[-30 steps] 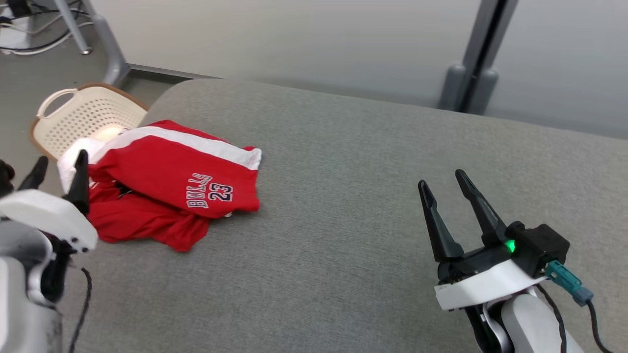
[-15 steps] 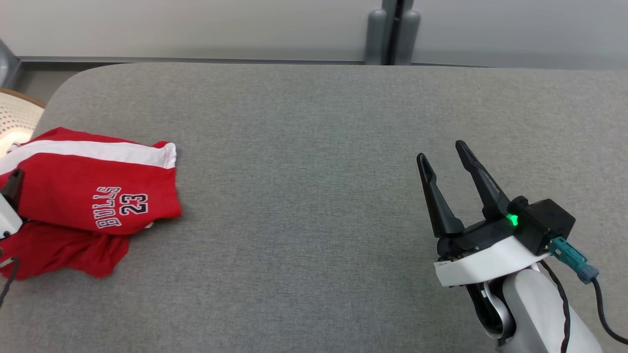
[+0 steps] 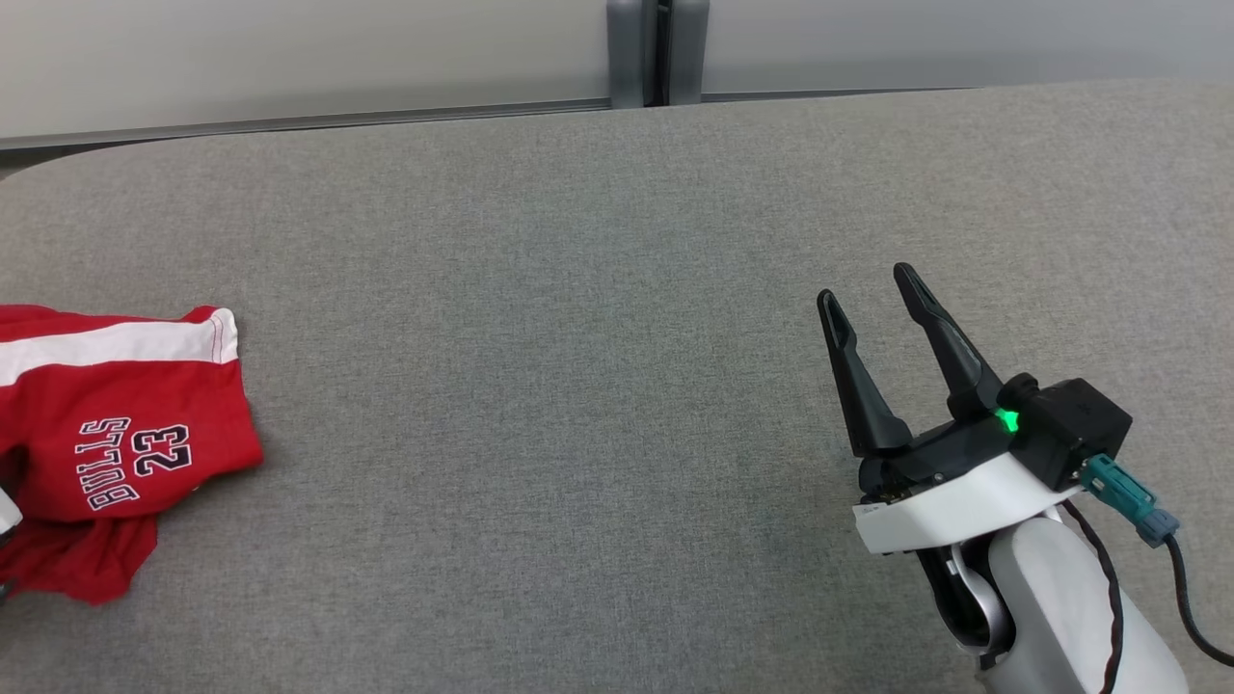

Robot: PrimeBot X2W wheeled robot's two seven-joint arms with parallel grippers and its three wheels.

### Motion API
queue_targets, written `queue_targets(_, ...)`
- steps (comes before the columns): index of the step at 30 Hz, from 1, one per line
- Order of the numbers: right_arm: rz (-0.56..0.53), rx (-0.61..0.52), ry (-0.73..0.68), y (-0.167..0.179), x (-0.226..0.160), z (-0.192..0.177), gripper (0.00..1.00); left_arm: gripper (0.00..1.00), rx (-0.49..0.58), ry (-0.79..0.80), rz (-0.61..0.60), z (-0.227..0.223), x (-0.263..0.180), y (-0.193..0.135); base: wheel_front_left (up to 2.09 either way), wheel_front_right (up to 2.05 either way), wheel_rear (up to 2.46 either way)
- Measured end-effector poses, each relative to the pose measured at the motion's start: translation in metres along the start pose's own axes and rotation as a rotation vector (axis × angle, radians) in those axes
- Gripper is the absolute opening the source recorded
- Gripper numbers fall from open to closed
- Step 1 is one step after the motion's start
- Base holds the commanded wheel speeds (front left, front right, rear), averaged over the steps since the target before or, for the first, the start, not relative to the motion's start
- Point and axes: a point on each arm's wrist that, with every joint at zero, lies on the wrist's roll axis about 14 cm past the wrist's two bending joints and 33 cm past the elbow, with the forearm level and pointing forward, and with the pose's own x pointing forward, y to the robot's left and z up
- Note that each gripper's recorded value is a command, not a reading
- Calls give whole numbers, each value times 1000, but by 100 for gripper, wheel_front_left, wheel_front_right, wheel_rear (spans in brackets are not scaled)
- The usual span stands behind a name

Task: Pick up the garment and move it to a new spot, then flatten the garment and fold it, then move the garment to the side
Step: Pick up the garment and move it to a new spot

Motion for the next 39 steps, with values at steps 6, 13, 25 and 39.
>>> queue_targets(6,1,-7,-6,0,0,3,100,0,-3,-23,5,-1,0,3,0,0,0)
queue_targets(13,19,-6,-30,10,1,12,100,0,70,-141,-14,29,-17,-1,0,0,0)
queue_targets(25,-10,12,-109,19,-13,43,100,0,336,-523,-266,128,-104,-105,0,0,0)
queue_targets(39,-155,-22,-158,-20,-51,65,100,0,578,-678,-795,90,-203,-293,0,0,0)
